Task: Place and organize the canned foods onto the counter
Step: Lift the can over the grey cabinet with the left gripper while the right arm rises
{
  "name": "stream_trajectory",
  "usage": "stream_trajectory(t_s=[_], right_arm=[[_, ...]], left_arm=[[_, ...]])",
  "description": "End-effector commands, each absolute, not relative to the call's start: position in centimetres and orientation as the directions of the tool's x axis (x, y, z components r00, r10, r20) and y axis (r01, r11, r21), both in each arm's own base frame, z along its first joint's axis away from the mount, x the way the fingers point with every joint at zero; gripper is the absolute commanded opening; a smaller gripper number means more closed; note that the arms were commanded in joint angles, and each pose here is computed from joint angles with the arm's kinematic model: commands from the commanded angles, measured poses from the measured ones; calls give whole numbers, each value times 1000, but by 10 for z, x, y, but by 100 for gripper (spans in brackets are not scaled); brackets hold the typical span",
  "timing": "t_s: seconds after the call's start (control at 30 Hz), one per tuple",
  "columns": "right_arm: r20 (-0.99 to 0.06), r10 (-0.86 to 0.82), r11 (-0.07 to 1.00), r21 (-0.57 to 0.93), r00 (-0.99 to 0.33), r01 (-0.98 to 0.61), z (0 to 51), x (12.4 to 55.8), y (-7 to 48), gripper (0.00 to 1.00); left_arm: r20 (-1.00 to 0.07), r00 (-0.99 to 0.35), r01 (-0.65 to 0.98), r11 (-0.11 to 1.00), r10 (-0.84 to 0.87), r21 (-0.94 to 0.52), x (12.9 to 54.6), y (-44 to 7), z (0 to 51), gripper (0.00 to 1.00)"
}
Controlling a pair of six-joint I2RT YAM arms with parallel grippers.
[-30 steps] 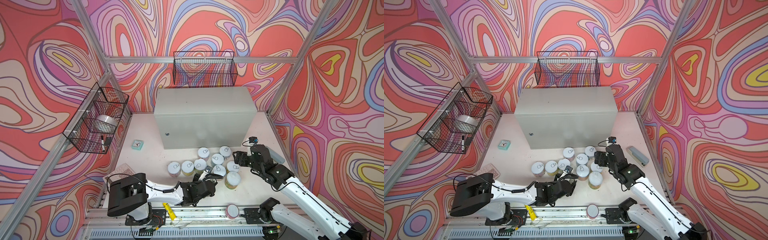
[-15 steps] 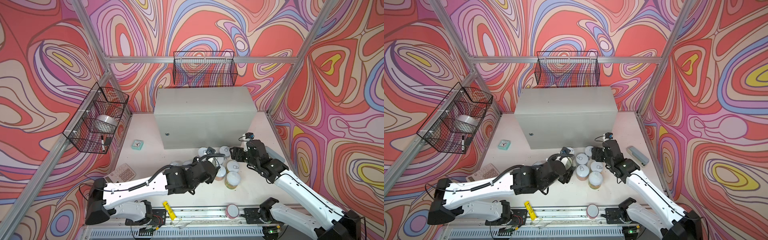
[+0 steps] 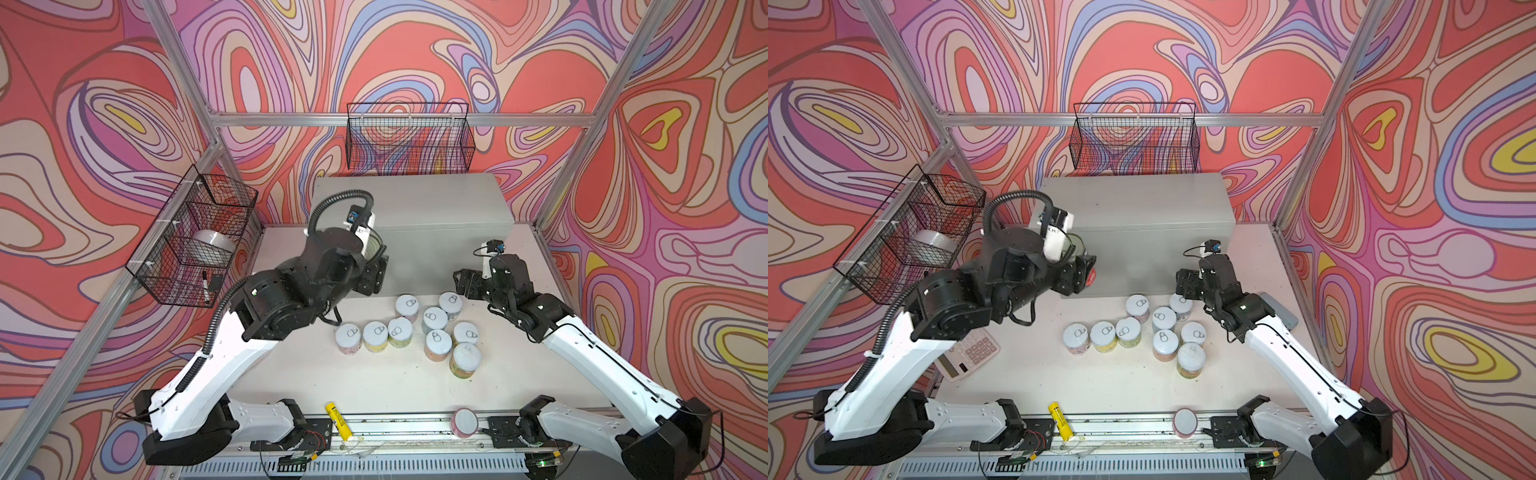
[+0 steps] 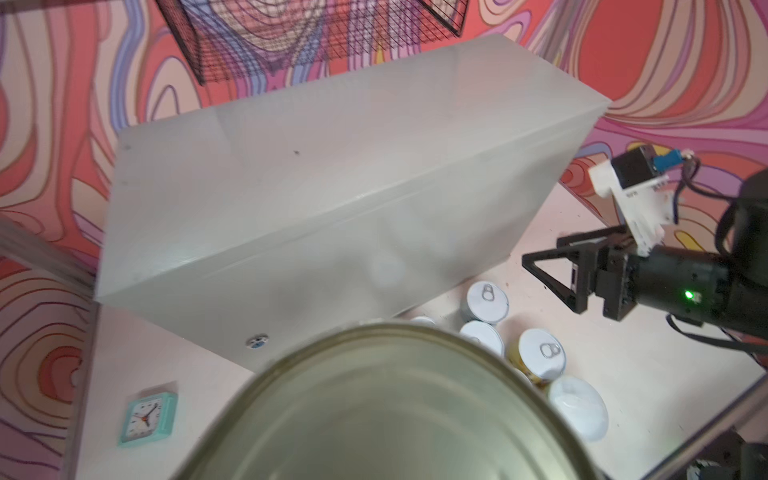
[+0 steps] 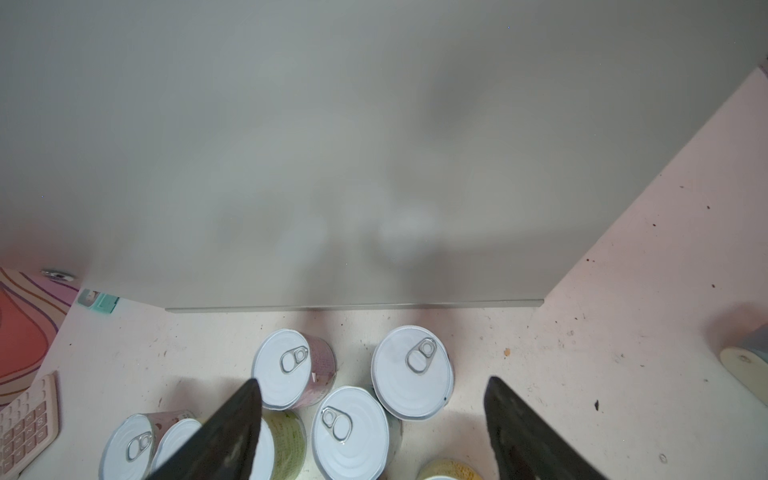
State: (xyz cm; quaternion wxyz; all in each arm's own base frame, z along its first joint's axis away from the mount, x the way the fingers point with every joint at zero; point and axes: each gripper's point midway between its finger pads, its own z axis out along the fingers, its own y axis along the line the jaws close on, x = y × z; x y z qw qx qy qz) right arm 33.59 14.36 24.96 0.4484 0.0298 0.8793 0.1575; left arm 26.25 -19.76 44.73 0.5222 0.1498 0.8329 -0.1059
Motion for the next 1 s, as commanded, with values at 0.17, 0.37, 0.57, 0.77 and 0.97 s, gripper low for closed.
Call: stream_trajectory(t_s=[0.17, 0.37, 0.57, 0.77, 0.97], right_arm=[[-792, 130, 943, 284, -596, -171, 294, 347, 161, 87], [-823, 133, 935, 289, -552, -206, 326, 356, 168, 87], [-880, 93, 956, 209, -465, -205, 367, 365, 159, 88], [-912, 79, 965, 172, -404, -200, 395, 370, 154, 88], [-925, 61, 973, 139, -375, -184, 408, 370, 148, 88]], left_arm=[[-900, -421, 291, 957, 112, -17, 325, -174, 483, 0], [-913, -399, 221, 975, 84, -7, 374, -161, 492, 0], [-906, -422, 156, 986, 12, -59, 413, -140, 482, 0], [-920, -388, 166, 978, -52, -125, 431, -132, 494, 0], [-915, -394, 151, 976, -84, -155, 444, -126, 490, 0]])
